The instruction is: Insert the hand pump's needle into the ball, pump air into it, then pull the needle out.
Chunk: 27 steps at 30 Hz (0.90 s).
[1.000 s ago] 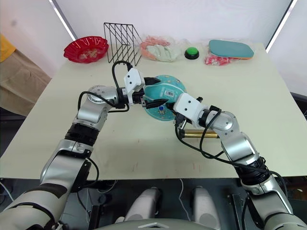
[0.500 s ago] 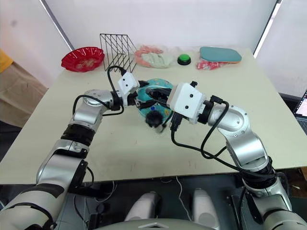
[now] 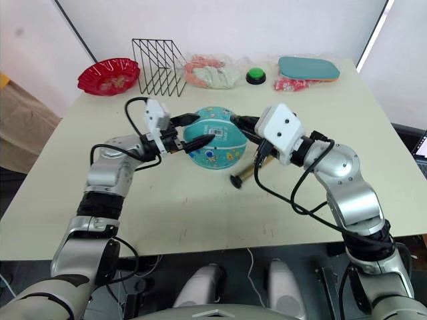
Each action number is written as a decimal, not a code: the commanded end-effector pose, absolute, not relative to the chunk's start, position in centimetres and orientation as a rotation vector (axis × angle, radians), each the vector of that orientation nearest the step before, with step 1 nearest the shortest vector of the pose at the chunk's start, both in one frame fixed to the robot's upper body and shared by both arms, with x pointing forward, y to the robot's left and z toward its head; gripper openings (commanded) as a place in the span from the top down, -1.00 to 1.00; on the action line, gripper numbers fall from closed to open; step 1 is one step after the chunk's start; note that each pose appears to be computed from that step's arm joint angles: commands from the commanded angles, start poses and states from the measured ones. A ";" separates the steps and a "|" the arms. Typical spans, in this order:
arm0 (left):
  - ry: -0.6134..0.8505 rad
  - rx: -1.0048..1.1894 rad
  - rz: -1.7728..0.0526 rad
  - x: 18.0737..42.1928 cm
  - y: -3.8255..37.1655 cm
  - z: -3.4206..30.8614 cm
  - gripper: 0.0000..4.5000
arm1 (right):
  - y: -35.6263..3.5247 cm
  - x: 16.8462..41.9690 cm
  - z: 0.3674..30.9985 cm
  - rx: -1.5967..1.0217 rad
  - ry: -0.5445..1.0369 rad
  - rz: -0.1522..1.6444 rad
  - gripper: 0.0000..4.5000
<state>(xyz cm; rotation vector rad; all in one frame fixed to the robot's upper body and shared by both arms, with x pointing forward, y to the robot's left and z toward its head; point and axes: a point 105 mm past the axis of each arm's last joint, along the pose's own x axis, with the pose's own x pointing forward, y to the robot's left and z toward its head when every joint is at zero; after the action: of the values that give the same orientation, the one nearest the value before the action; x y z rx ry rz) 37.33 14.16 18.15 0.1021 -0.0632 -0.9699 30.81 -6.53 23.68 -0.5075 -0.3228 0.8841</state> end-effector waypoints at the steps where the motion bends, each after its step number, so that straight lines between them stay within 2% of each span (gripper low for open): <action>1: -0.151 0.022 -0.994 35.5 14.9 22.0 -1.00 | -7.7 31.5 25.8 -0.520 -0.384 0.842 0.97; 7: -0.127 -0.022 -1.055 31.8 15.5 23.1 -1.00 | -8.9 33.5 26.1 -0.546 -0.360 0.829 0.97; 11: -0.066 -0.034 -1.101 29.2 15.7 21.9 -1.00 | -9.8 34.6 26.6 -0.560 -0.358 0.822 0.97; 17: -0.019 -0.047 -1.116 27.5 15.7 20.3 -1.00 | -10.7 35.5 27.0 -0.576 -0.359 0.813 0.97; 22: -0.002 -0.050 -1.092 26.5 15.6 18.5 -1.00 | -11.4 36.4 24.3 -0.575 -0.285 0.796 0.97; 27: 0.017 -0.063 -1.100 25.5 15.2 17.7 -1.00 | -12.6 36.0 22.2 -0.572 -0.218 0.776 0.97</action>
<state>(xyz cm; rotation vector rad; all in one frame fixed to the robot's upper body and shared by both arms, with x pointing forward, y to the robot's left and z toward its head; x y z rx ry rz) 26.03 15.62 16.48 -0.0958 0.0701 -1.0766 36.40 -12.42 20.43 -0.5536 -0.1576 0.7924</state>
